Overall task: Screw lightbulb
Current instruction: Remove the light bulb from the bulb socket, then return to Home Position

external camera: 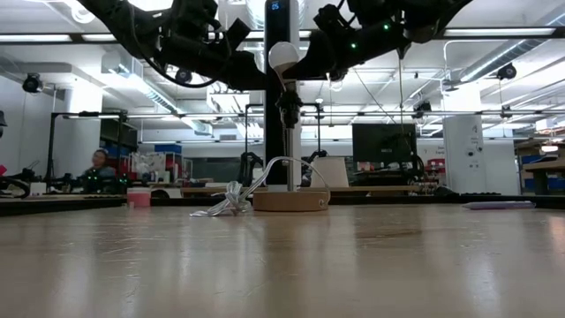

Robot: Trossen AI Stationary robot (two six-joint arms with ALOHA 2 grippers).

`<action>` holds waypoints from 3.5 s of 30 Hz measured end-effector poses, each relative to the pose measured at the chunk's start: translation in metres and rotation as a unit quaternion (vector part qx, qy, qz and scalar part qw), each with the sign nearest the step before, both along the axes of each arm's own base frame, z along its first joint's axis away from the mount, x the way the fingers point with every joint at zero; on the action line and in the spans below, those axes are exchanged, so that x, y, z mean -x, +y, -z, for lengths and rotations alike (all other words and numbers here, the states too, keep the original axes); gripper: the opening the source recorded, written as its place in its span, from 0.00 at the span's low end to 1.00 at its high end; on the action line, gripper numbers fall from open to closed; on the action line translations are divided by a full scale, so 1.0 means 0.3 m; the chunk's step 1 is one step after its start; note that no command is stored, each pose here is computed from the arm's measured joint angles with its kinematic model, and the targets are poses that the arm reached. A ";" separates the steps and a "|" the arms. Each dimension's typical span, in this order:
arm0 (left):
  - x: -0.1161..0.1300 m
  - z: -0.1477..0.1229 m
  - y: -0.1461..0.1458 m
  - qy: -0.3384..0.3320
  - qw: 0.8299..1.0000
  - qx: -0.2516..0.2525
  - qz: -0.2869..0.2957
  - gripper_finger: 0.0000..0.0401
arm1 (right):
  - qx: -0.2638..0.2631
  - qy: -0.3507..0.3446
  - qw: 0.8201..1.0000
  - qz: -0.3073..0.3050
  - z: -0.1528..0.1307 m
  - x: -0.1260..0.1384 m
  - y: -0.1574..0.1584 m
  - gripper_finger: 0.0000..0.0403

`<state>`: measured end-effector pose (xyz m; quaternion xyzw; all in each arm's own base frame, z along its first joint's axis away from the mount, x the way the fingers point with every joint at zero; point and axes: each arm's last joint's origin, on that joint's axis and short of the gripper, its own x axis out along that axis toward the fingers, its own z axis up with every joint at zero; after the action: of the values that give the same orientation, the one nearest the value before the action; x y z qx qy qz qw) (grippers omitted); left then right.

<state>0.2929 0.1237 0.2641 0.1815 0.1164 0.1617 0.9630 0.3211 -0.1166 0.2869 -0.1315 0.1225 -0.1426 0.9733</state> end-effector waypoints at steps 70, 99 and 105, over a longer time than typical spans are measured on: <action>0.085 -0.079 -0.036 -0.003 1.000 0.027 -0.005 0.00 | -0.199 0.373 0.891 0.164 0.467 0.211 -0.013 0.45; 0.299 -0.135 -0.192 -0.045 0.998 0.022 0.038 0.00 | -0.147 0.174 0.971 0.071 0.130 0.158 0.024 0.65; 0.426 -0.109 -0.247 -0.106 0.993 0.018 0.041 0.00 | -0.085 0.111 0.990 0.012 0.030 0.132 0.083 0.67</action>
<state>0.1651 0.0496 0.2968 0.1503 0.0093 0.1386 0.9788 0.2816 -0.0918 0.2778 -0.0618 0.2430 -0.1277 0.9596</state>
